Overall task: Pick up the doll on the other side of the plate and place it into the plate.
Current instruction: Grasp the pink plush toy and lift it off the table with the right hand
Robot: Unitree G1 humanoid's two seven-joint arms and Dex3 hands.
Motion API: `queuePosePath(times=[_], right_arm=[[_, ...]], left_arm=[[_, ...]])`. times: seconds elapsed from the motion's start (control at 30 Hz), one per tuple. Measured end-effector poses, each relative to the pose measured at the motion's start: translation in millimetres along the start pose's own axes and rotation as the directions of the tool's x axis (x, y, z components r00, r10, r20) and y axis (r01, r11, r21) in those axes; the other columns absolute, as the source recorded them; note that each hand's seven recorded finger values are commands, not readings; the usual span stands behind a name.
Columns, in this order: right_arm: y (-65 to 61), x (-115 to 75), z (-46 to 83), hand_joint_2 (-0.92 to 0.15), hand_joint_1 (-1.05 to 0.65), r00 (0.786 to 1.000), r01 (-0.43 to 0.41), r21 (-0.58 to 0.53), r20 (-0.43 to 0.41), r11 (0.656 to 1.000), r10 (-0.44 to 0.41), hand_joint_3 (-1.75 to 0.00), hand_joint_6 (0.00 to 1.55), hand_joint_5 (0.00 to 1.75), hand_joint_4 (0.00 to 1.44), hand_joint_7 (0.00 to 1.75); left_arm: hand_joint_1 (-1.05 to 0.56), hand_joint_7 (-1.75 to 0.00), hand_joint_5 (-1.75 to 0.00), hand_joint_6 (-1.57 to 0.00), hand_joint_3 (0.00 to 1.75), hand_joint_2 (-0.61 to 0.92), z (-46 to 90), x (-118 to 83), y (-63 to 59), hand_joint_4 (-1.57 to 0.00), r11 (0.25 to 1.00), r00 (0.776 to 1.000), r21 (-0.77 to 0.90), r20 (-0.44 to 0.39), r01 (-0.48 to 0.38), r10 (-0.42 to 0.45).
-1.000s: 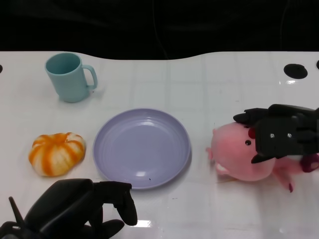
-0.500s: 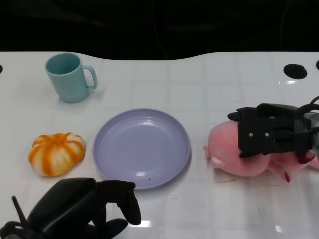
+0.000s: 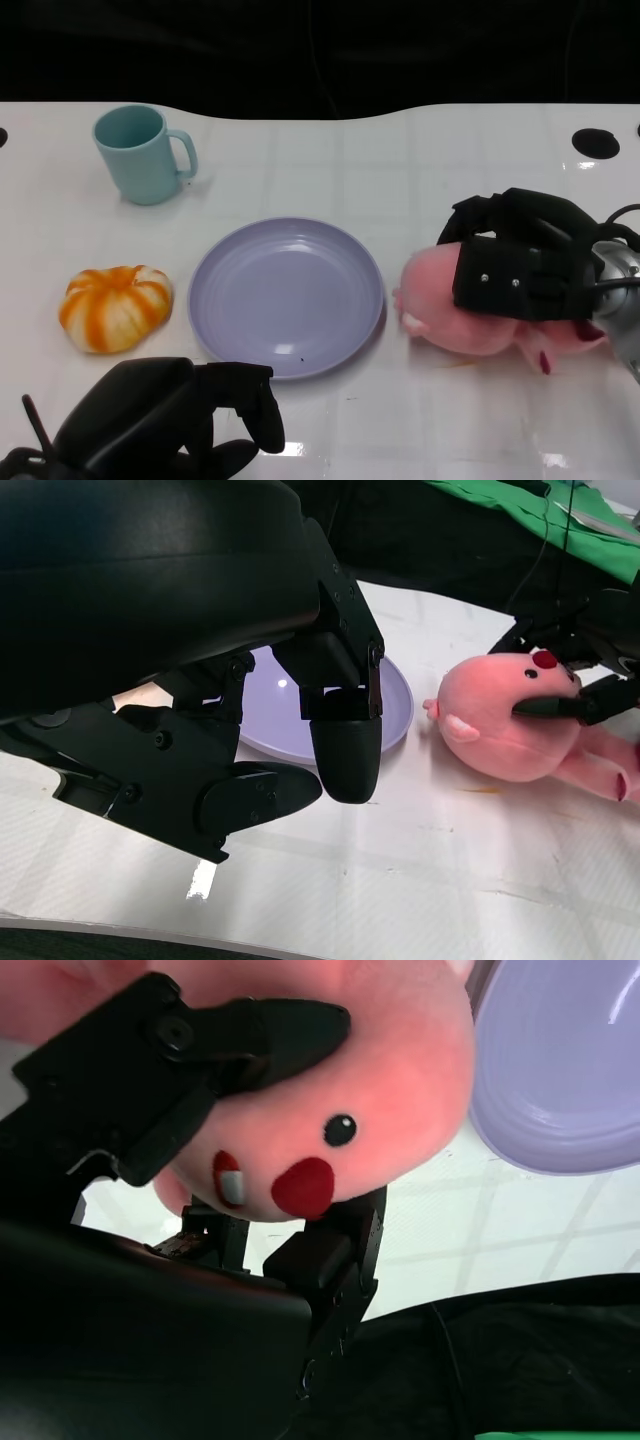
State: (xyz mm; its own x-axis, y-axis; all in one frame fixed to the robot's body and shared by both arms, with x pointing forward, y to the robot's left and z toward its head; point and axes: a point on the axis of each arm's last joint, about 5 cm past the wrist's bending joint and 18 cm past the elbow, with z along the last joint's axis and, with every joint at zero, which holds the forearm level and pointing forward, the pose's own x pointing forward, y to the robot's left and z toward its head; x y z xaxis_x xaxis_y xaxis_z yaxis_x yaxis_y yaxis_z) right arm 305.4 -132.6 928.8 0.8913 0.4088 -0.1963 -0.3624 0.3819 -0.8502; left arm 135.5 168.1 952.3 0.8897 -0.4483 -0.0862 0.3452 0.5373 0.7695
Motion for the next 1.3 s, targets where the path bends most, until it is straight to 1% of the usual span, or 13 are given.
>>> queuePosePath(times=[0.13,0.2,0.27,0.37,0.43,0.53,0.67,0.73,0.87,0.93,1.07,1.2,1.3], right_arm=[[2.7,-2.9,-0.2,-0.48,-0.14,0.999,0.028,0.005,0.022,1.000,-0.028,-1.16,0.76,1.75,0.95,1.75],[3.3,-4.8,0.0,-0.44,-0.13,0.999,0.042,0.015,0.032,0.999,-0.042,-1.21,0.75,1.75,0.94,1.75],[3.5,-6.9,0.6,-0.37,-0.13,0.995,0.081,0.032,0.056,0.996,-0.083,-1.29,0.75,1.75,0.92,1.75],[1.3,-9.4,-0.3,-0.33,-0.12,0.985,0.147,0.057,0.082,0.987,-0.151,-1.35,0.75,1.75,0.92,1.75],[1.5,-11.1,-0.7,-0.30,-0.09,0.975,0.189,0.078,0.105,0.979,-0.197,-1.38,0.77,1.75,0.93,1.75],[2.7,-17.0,-2.2,-0.27,-0.06,0.947,0.270,0.132,0.143,0.954,-0.288,-1.46,0.75,1.75,0.92,1.75],[0.0,-20.2,0.2,-0.27,-0.06,0.910,0.332,0.187,0.194,0.925,-0.366,-1.48,0.73,1.75,0.92,1.75],[-0.2,-20.2,2.0,-0.26,-0.07,0.897,0.348,0.204,0.212,0.915,-0.388,-1.51,0.74,1.75,0.94,1.75],[2.4,-18.5,10.0,-0.23,-0.09,0.861,0.371,0.246,0.269,0.896,-0.431,-1.59,0.74,1.75,0.96,1.75],[2.6,-16.5,14.6,-0.22,-0.11,0.848,0.369,0.266,0.296,0.890,-0.440,-1.60,0.75,1.75,0.96,1.75],[0.4,-8.3,30.6,-0.16,-0.12,0.816,0.371,0.310,0.341,0.875,-0.467,-1.73,0.77,1.75,0.97,1.75],[-0.7,-0.9,49.6,-0.16,-0.15,0.799,0.360,0.331,0.373,0.872,-0.471,-1.70,0.76,1.75,0.96,1.75],[1.3,4.2,64.5,-0.14,-0.18,0.791,0.340,0.315,0.413,0.886,-0.450,-1.68,0.76,1.75,0.98,1.75]], left_arm=[[-0.22,-1.15,-1.49,-0.74,0.66,0.72,-0.1,-0.3,-0.3,-0.70,1.000,1.000,-0.001,0.000,0.001,-0.001],[-0.22,-1.15,-1.49,-0.74,0.67,0.72,-0.2,-0.4,-0.3,-0.71,1.000,1.000,-0.001,-0.001,0.002,-0.002],[-0.21,-1.15,-1.49,-0.75,0.68,0.72,-0.2,-0.4,-0.3,-0.71,1.000,1.000,-0.002,-0.001,0.002,-0.002],[-0.21,-1.16,-1.48,-0.75,0.69,0.71,-0.4,-0.5,-0.4,-0.71,1.000,1.000,-0.001,0.003,0.003,-0.003],[-0.21,-1.16,-1.48,-0.75,0.70,0.71,-0.4,-0.5,-0.4,-0.71,1.000,1.000,-0.001,0.005,0.003,-0.003],[-0.22,-1.16,-1.48,-0.74,0.71,0.71,-1.0,-0.8,-0.7,-0.71,1.000,1.000,0.000,0.002,0.006,-0.006],[-0.21,-1.18,-1.50,-0.74,0.71,0.70,-2.5,-0.6,-1.7,-0.71,1.000,1.000,0.001,-0.002,0.012,-0.012],[-0.21,-1.18,-1.50,-0.74,0.72,0.70,-3.4,-0.7,-2.5,-0.70,1.000,1.000,0.000,-0.003,0.016,-0.016],[-0.20,-1.17,-1.48,-0.75,0.74,0.69,-4.0,-0.8,-3.8,-0.72,1.000,1.000,0.000,-0.002,0.021,-0.021],[-0.20,-1.16,-1.47,-0.75,0.75,0.68,-4.3,-0.4,-4.6,-0.72,1.000,1.000,0.001,-0.005,0.024,-0.024],[-0.19,-1.16,-1.46,-0.76,0.76,0.67,-3.5,0.6,-7.0,-0.73,1.000,1.000,0.005,0.000,0.031,-0.031],[-0.19,-1.14,-1.43,-0.75,0.76,0.66,-3.3,1.4,-8.5,-0.73,0.999,0.999,0.006,0.003,0.032,-0.032],[-0.20,-1.12,-1.41,-0.76,0.75,0.67,-2.8,2.1,-9.5,-0.74,0.999,0.999,0.007,0.003,0.032,-0.032]])
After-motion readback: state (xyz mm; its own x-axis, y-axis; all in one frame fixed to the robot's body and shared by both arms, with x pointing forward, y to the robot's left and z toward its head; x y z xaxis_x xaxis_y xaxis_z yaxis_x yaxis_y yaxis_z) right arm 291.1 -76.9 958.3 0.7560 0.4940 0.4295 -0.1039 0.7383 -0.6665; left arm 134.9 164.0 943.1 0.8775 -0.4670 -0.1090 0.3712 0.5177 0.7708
